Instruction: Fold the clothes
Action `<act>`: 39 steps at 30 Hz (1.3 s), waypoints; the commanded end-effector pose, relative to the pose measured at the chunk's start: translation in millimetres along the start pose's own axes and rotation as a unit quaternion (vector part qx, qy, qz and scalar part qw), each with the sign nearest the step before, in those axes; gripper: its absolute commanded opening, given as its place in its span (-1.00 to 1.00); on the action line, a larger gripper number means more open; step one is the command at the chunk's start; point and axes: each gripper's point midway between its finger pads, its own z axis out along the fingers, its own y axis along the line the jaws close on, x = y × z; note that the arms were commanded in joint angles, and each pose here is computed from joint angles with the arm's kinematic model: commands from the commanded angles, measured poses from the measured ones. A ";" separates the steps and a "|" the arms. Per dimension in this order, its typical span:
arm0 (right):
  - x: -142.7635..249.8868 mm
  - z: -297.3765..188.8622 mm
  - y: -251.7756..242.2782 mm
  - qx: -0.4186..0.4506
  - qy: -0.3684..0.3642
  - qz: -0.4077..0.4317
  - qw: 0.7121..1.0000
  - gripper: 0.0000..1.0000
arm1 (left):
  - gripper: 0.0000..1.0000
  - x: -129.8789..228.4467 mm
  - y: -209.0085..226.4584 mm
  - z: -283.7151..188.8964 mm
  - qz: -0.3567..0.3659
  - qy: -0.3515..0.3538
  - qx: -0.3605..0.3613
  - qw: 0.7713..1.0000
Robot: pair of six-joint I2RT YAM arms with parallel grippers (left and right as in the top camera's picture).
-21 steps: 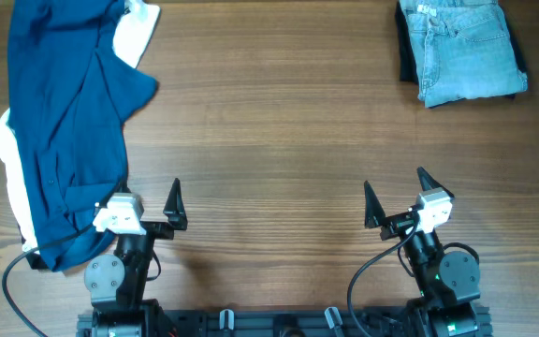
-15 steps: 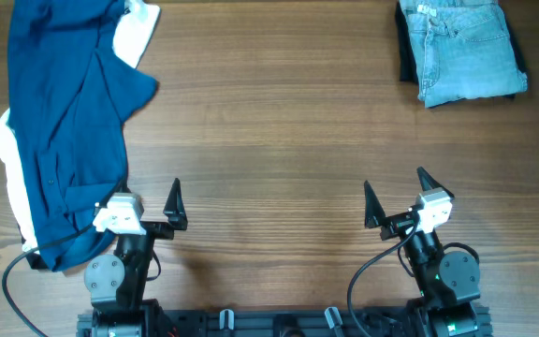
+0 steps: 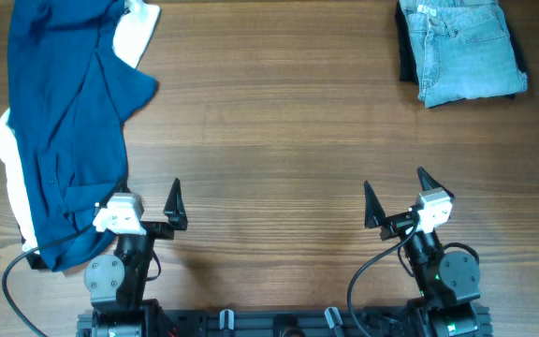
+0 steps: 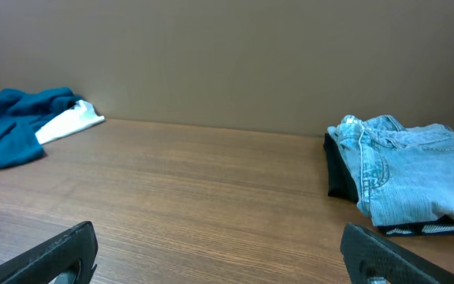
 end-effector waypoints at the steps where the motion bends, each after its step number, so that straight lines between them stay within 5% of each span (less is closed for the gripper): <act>1: -0.4 0.0 -2.9 0.007 -0.001 -0.004 1.000 0.99 | 0.99 0.8 -0.9 -0.3 0.006 -0.001 0.002 1.000; 39: -15.4 -0.5 -5.4 0.015 -0.032 -0.011 0.999 0.99 | 1.00 0.2 -1.9 -0.2 0.006 -0.002 0.005 1.000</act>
